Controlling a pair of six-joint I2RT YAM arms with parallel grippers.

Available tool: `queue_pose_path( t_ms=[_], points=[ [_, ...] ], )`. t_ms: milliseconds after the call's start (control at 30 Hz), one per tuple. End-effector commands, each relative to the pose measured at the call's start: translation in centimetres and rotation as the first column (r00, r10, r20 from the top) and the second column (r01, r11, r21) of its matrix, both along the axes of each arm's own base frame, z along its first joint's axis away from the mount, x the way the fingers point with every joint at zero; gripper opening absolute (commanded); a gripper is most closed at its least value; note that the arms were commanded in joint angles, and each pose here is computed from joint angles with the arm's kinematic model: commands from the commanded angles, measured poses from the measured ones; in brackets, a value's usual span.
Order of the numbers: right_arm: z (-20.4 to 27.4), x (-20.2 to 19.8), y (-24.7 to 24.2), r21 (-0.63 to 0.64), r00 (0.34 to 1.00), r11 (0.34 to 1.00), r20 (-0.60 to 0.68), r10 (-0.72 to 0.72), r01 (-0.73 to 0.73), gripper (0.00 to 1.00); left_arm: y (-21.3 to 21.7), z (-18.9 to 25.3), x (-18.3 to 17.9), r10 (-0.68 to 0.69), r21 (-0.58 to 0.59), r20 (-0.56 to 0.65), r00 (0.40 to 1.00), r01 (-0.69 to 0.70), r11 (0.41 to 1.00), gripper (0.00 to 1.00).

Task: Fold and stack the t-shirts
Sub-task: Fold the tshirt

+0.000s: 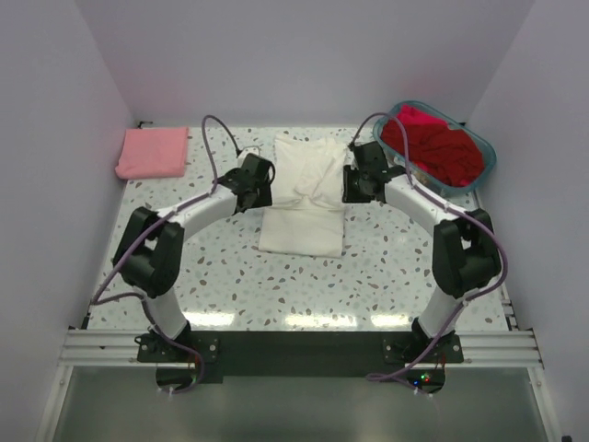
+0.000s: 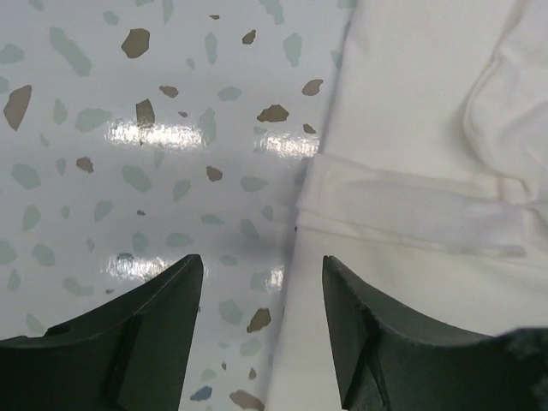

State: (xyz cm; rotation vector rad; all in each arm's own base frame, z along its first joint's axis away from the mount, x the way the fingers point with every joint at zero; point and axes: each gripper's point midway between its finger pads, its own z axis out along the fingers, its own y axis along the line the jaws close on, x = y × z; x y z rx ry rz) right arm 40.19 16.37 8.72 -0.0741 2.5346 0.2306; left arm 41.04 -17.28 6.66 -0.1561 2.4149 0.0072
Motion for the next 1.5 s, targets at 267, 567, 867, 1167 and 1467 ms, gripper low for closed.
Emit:
queue_pose_path(
  t_ms=[267,567,867,1167,1467],
  points=[
    [-0.4,-0.9,5.6,0.197,0.996,0.977,0.050,0.073,-0.081,0.09,-5.7,0.9,-6.8,-0.149,-0.132,0.090,0.985,0.160,0.978,0.22],
    [-3.7,0.0,6.9,0.187,0.996,0.979,0.012,0.084,-0.085,0.08,-4.0,-5.1,-9.1,-0.112,-0.077,-0.044,0.993,0.109,0.991,0.15],
    [-3.7,4.6,6.1,0.092,0.993,0.994,0.106,0.056,-0.066,0.10,-2.0,-7.6,-11.7,-0.076,-0.043,-0.129,0.989,0.071,0.997,0.13],
    [1.8,11.3,6.6,0.118,0.965,0.989,0.255,0.056,-0.089,0.17,-1.0,-7.8,-13.3,-0.060,-0.050,-0.156,0.986,0.053,0.997,0.13],
    [3.3,2.3,15.1,0.457,0.917,0.796,0.232,0.324,-0.397,0.23,-1.9,-7.1,-12.8,-0.071,-0.079,-0.143,0.987,0.061,0.995,0.13]
  ],
)
